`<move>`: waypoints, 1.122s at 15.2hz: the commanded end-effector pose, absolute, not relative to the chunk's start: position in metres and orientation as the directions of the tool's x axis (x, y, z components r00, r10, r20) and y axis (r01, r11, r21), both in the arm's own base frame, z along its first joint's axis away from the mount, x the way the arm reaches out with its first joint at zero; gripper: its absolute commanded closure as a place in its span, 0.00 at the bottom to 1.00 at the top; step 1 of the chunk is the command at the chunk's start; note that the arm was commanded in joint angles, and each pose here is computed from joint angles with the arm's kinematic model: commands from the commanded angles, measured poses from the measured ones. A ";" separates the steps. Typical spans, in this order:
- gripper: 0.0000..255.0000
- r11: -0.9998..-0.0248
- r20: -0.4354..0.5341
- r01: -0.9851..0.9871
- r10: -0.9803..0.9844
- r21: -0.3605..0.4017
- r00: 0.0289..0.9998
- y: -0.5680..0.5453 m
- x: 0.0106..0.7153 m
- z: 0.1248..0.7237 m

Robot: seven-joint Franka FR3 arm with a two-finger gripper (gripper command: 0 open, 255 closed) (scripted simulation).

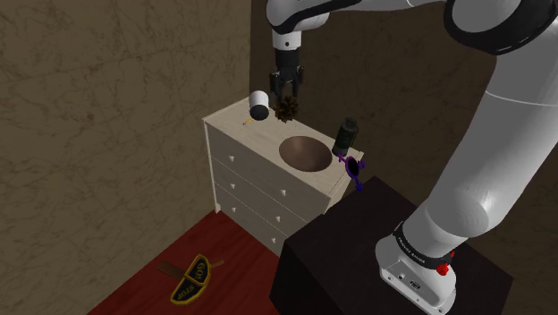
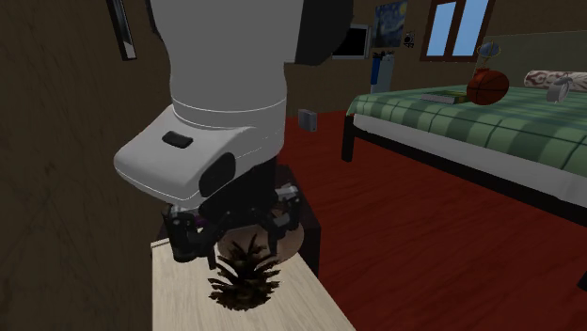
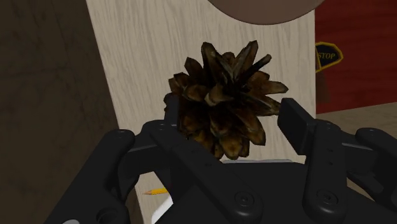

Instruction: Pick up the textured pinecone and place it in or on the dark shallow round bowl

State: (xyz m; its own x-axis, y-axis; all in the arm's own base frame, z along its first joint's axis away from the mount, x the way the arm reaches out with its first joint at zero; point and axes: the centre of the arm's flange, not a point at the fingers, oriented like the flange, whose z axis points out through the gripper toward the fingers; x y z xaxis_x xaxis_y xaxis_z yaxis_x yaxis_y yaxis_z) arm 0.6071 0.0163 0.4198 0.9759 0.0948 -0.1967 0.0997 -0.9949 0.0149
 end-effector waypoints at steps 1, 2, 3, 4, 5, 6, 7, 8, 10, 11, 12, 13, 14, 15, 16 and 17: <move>1.00 -0.995 -0.197 0.099 0.095 0.015 0.976 0.017 0.606 0.430; 1.00 -0.995 -0.197 0.099 0.095 0.015 0.976 0.017 0.606 0.435; 1.00 -0.995 -0.197 0.099 0.095 0.015 0.976 0.017 0.606 0.441; 1.00 -0.995 -0.197 0.099 0.095 0.015 0.976 0.017 0.606 0.446; 1.00 -0.995 -0.197 0.099 0.095 0.015 0.976 0.017 0.606 0.449; 1.00 -0.995 -0.197 0.099 0.095 0.015 0.976 0.021 0.593 0.452; 1.00 -0.995 -0.197 0.099 0.095 0.015 0.976 0.024 0.581 0.455; 1.00 -0.995 -0.197 0.099 0.095 0.015 0.976 0.028 0.569 0.458; 1.00 -0.995 -0.197 0.099 0.095 0.015 0.976 0.035 0.544 0.464; 1.00 -0.995 -0.197 0.099 0.095 0.015 0.976 0.039 0.532 0.466; 1.00 -0.995 -0.197 0.099 0.095 0.015 0.976 0.043 0.519 0.469; 1.00 -0.995 -0.197 0.099 0.095 0.015 0.976 0.046 0.507 0.472; 1.00 -0.995 -0.197 0.099 0.095 0.015 0.976 0.050 0.495 0.475; 1.00 -0.995 -0.197 0.099 0.095 0.015 0.976 0.054 0.482 0.478; 1.00 -0.995 -0.197 0.099 0.095 0.015 0.976 0.059 0.465 0.482; 1.00 -0.995 -0.197 0.099 0.095 0.015 0.976 0.059 0.465 0.477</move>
State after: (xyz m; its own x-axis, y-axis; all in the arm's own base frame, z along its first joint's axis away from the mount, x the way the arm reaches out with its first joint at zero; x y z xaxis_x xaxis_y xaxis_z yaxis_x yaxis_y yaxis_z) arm 0.4728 0.0582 0.4787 0.9759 0.0953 -0.1963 0.1002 -0.9949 0.0148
